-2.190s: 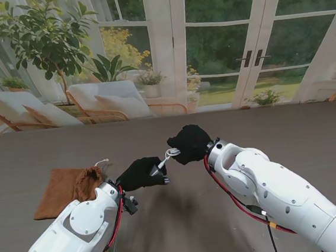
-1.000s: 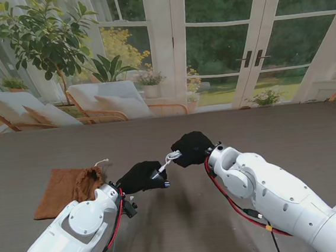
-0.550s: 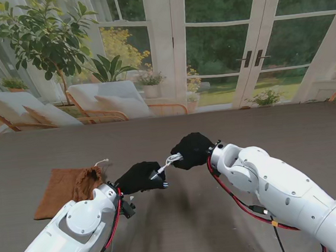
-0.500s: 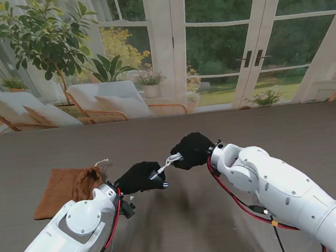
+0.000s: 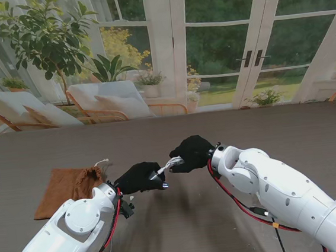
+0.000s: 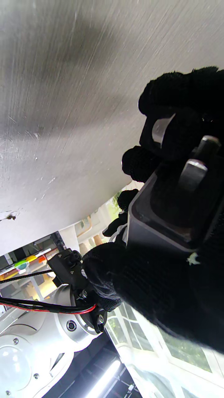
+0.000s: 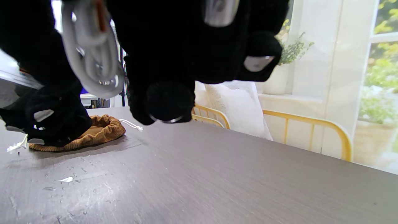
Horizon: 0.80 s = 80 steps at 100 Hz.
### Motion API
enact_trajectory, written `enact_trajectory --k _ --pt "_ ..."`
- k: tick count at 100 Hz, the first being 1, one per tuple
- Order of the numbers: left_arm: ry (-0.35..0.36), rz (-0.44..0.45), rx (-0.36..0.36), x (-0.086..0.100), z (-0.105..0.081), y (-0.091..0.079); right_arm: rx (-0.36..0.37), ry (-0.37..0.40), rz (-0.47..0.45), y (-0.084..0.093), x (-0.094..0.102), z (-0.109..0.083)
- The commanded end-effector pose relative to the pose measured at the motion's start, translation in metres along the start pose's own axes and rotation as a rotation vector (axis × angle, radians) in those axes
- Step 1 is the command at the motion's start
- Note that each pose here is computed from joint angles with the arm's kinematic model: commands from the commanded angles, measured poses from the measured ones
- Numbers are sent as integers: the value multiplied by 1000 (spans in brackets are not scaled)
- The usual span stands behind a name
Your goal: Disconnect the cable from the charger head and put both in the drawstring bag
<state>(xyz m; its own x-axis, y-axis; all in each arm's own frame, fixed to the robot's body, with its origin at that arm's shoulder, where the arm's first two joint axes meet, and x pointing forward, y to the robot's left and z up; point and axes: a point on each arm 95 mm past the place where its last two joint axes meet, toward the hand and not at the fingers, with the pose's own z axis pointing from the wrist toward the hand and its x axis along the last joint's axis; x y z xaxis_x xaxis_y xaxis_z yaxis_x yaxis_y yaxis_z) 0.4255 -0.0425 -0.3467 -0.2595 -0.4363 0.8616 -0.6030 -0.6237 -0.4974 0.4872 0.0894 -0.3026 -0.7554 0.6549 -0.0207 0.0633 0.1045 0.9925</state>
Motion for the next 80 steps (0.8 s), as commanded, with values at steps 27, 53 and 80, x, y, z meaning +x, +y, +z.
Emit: enact_trajectory --k 27,53,80 --pt "-5 -5 -25 2 1 1 -59 26 168 -17 10 2" --pt "-9 -7 -34 1 1 2 -158 -70 318 -27 17 0" --pt "-11 -9 -48 0 2 4 -220 -226 507 -33 25 -2"
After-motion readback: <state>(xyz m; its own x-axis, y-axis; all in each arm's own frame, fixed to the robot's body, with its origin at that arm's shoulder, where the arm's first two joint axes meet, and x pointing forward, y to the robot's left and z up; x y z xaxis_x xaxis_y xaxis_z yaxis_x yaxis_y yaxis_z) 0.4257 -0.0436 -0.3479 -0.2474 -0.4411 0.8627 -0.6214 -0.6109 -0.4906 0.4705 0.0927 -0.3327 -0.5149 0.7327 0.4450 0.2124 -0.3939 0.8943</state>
